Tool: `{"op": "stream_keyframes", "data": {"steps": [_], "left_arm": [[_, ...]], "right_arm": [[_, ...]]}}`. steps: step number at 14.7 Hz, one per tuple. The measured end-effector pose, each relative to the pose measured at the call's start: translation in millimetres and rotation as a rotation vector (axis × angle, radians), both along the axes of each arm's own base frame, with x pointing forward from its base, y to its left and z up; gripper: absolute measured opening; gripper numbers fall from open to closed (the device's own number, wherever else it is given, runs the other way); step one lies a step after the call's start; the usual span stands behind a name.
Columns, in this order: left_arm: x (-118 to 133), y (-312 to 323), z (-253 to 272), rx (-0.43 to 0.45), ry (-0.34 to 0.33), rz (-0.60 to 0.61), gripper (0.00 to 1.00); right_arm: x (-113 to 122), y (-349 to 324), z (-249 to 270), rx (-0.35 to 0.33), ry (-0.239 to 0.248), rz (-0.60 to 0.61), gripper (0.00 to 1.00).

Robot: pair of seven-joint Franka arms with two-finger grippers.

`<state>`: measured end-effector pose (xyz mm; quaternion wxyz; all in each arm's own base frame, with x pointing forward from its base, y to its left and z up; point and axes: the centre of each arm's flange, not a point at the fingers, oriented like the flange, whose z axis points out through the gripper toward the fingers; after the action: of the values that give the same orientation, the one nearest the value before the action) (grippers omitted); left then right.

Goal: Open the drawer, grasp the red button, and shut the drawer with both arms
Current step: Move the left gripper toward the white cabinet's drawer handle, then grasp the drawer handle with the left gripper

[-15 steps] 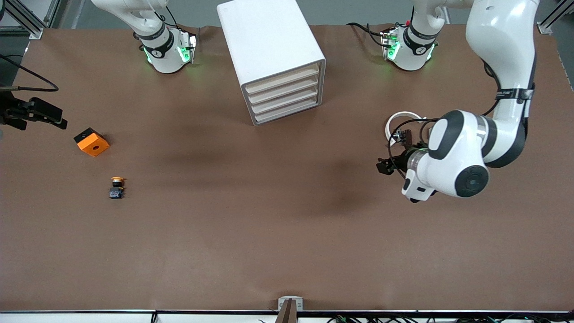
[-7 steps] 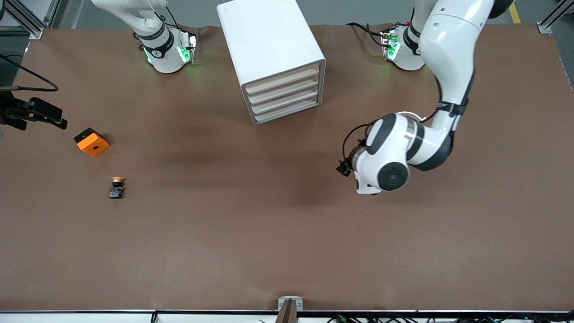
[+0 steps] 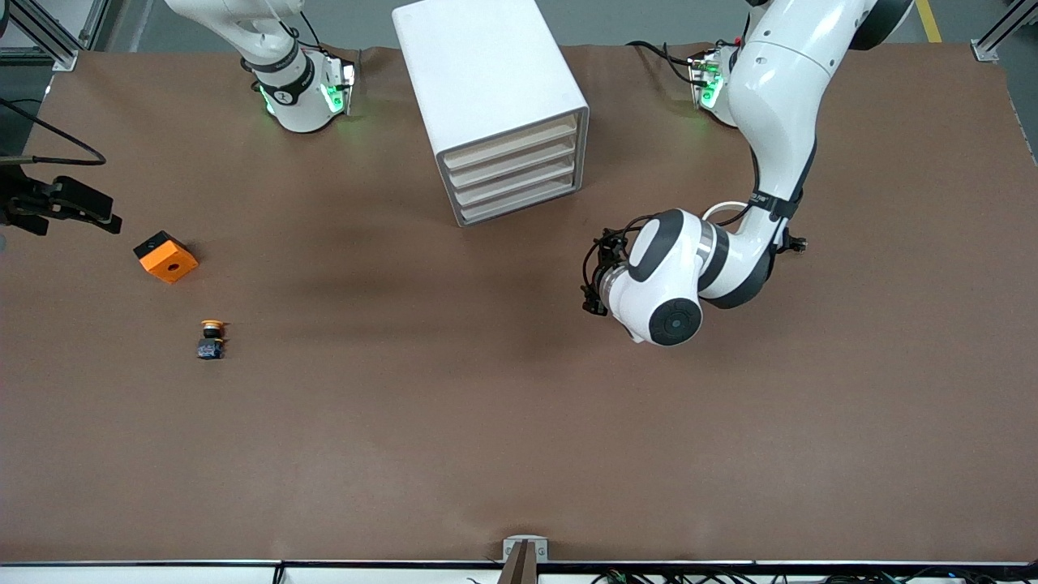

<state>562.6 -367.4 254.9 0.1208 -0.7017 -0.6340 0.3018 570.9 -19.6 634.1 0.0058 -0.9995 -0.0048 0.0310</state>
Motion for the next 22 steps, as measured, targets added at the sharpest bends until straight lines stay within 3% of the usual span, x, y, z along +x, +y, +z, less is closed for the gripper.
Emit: {"op": "stream_keyframes", "data": {"steps": [3,10,15,16,18,22], "left_arm": [[-18.0,-12.9,-6.7,0.067,0.110,0.071,1.00],[-60.7,-57.9,-44.9,0.081,0.378,0.210,1.00],[-110.5,-100.2,-68.4,0.195,0.455,0.182,0.96],[-114.0,-102.4,-69.3,0.201,0.461,0.177,0.96],[-114.3,-101.0,-68.9,0.206,0.476,0.179,0.86],[-118.1,-95.1,-64.6,0.215,0.541,0.155,0.84]], "right_arm": [[0.0,0.0,0.0,0.000,0.000,0.001,1.00],[0.0,0.1,0.0,0.000,0.000,0.002,1.00],[0.0,0.4,0.0,0.000,0.000,0.003,1.00],[0.0,0.4,0.0,0.000,0.000,0.003,1.00],[0.0,0.5,0.0,0.000,0.000,0.003,1.00],[0.0,0.5,0.0,0.000,0.000,0.003,1.00]]}}
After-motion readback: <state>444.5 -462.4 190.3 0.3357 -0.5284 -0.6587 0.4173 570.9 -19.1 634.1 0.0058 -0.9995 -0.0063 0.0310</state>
